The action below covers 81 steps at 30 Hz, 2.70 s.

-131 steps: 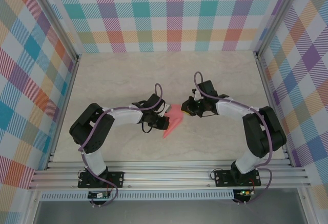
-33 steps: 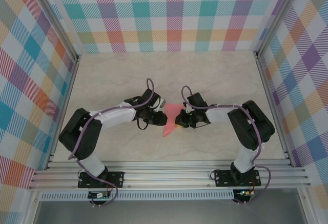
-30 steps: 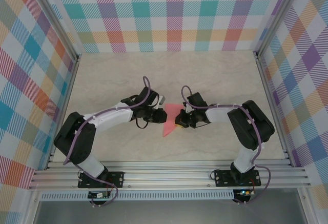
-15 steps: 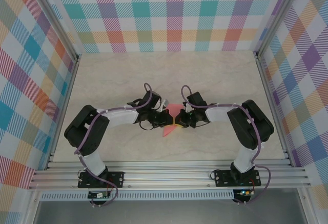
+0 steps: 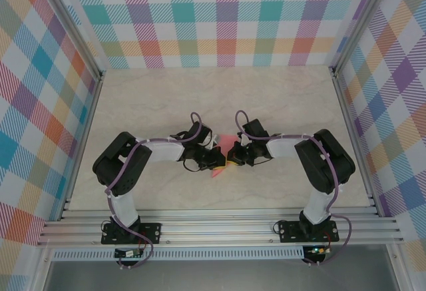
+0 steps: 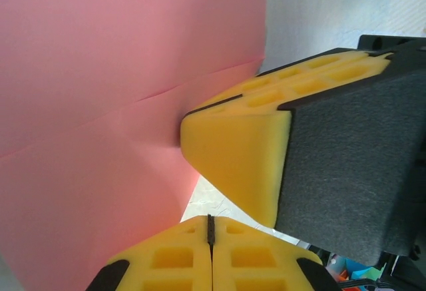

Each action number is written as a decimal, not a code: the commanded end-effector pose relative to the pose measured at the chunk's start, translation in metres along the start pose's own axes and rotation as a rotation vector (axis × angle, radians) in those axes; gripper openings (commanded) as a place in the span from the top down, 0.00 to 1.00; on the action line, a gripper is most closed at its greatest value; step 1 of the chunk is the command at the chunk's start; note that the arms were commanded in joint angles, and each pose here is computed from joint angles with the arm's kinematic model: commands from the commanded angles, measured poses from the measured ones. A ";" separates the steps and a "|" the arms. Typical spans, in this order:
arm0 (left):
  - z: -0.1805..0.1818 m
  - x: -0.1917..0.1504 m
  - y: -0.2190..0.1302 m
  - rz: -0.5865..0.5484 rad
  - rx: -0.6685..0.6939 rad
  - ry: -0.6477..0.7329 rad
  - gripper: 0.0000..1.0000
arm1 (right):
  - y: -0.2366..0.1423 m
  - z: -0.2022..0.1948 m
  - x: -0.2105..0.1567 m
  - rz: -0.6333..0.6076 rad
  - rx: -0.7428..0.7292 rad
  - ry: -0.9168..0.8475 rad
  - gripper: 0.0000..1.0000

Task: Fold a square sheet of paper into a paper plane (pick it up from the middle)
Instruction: Third fold the triangle at the center of the table.

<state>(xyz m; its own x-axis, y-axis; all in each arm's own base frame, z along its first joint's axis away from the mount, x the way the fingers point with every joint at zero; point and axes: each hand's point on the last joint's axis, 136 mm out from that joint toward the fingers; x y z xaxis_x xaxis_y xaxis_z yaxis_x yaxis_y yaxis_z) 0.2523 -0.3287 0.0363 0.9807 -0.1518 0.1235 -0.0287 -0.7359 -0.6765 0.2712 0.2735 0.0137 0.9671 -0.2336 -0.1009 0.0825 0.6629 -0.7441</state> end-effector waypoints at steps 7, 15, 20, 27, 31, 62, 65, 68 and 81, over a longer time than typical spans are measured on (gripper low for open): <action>-0.008 -0.009 -0.001 0.037 -0.018 0.045 0.93 | 0.011 -0.041 -0.004 0.003 -0.144 0.068 0.96; 0.022 -0.026 0.007 0.096 0.079 0.020 0.94 | 0.011 -0.044 -0.005 0.003 -0.155 0.067 0.96; 0.042 -0.041 0.009 0.132 0.139 0.003 0.94 | 0.011 -0.047 -0.005 0.005 -0.165 0.069 0.96; 0.055 -0.064 0.006 0.169 0.154 -0.029 0.95 | 0.012 -0.050 -0.005 0.005 -0.176 0.073 0.96; 0.058 -0.074 0.000 0.176 0.163 -0.046 0.96 | 0.011 -0.052 -0.006 0.005 -0.183 0.072 0.96; -0.013 -0.015 -0.052 -0.105 0.020 0.052 0.92 | 0.010 -0.049 -0.003 -0.002 -0.187 0.069 0.96; -0.006 -0.009 -0.037 -0.085 0.025 0.036 0.91 | 0.011 -0.047 -0.003 0.001 -0.180 0.074 0.95; 0.003 -0.010 -0.024 -0.050 0.025 0.017 0.91 | 0.011 -0.045 -0.002 0.003 -0.173 0.074 0.95; 0.075 -0.063 -0.011 0.091 0.235 -0.061 0.99 | -0.019 0.000 0.011 -0.062 -0.101 -0.006 0.91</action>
<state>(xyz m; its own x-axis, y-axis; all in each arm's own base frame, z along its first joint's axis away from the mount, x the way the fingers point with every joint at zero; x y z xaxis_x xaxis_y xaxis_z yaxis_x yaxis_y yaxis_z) 0.2310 -0.2969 0.0164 0.9793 -0.1644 0.1185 -0.0229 -0.6707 -0.7414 0.2731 0.2722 0.0162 0.9640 -0.2416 -0.1106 0.0704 0.6335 -0.7706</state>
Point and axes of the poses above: each hand's point on the last joint's axis, 136 mm out from that joint toward the fingers, its own y axis out along the fingers, its own z axis along the line the jaws close on, x = y × z, and after that the axes turned 8 degrees about y, right-handed
